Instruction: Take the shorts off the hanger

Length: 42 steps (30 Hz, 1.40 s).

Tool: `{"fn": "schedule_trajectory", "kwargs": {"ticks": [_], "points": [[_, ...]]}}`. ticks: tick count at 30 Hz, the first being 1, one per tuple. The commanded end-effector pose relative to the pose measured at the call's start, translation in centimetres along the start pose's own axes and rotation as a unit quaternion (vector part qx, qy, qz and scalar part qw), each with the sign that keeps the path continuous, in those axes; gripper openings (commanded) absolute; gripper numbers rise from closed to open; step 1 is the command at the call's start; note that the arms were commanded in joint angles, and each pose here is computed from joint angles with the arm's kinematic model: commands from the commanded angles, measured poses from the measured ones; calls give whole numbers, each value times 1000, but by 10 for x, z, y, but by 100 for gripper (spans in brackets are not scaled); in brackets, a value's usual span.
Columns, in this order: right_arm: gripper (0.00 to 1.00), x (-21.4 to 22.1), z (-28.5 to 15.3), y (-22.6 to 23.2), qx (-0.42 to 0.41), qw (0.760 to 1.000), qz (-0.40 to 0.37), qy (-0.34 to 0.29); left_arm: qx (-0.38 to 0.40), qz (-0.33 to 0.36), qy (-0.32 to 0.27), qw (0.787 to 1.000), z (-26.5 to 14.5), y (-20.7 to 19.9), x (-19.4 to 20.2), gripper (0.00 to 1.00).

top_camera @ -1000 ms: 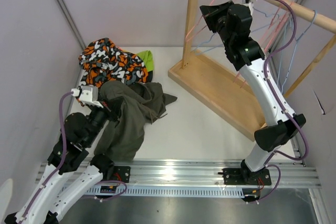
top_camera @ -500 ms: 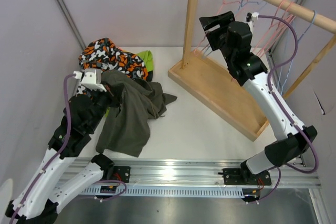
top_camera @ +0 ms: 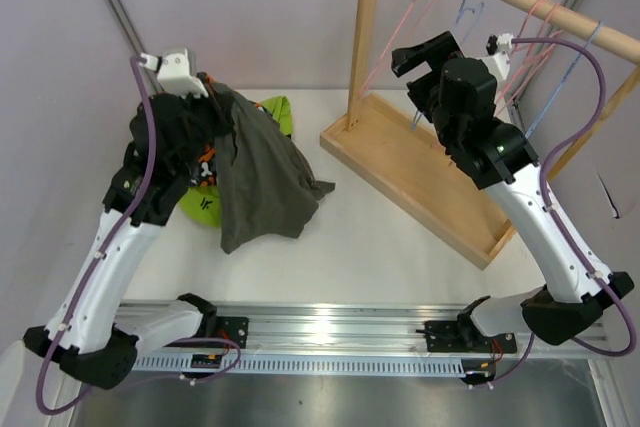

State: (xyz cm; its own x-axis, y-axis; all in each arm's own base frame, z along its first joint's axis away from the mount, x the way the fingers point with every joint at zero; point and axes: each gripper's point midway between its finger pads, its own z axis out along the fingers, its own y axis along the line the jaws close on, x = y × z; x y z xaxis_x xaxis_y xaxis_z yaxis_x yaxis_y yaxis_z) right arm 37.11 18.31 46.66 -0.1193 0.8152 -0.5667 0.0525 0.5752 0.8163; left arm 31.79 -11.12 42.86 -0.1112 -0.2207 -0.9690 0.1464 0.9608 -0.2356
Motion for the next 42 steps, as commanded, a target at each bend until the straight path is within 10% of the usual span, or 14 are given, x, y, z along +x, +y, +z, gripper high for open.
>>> {"fn": "schedule_trajectory", "kwargs": {"ticks": [1,11,15,27,31,32,35,42], "points": [[99,-18,-24,-13,19,999,-36,-25,-43,-21,-67,997,5,22,-69,0],[99,-29,-102,-55,-41,999,1,-29,-193,-18,-175,965,48,86,-202,0],[99,-34,-118,-69,-42,999,-3,-33,-235,0,-156,959,70,103,-189,0],[99,-31,-138,-93,-39,999,-16,-19,-317,-45,177,931,159,201,156,3],[99,-40,-147,-95,-40,999,-13,-27,-320,-55,252,912,167,204,205,41],[99,-41,-149,-96,-40,999,-13,-30,-318,-57,251,913,171,202,201,65],[99,-47,-154,-99,-35,999,-14,-36,-300,-59,226,925,169,186,174,94],[98,-43,-155,-100,-37,999,-11,-25,-209,-45,118,970,133,121,39,99]]}}
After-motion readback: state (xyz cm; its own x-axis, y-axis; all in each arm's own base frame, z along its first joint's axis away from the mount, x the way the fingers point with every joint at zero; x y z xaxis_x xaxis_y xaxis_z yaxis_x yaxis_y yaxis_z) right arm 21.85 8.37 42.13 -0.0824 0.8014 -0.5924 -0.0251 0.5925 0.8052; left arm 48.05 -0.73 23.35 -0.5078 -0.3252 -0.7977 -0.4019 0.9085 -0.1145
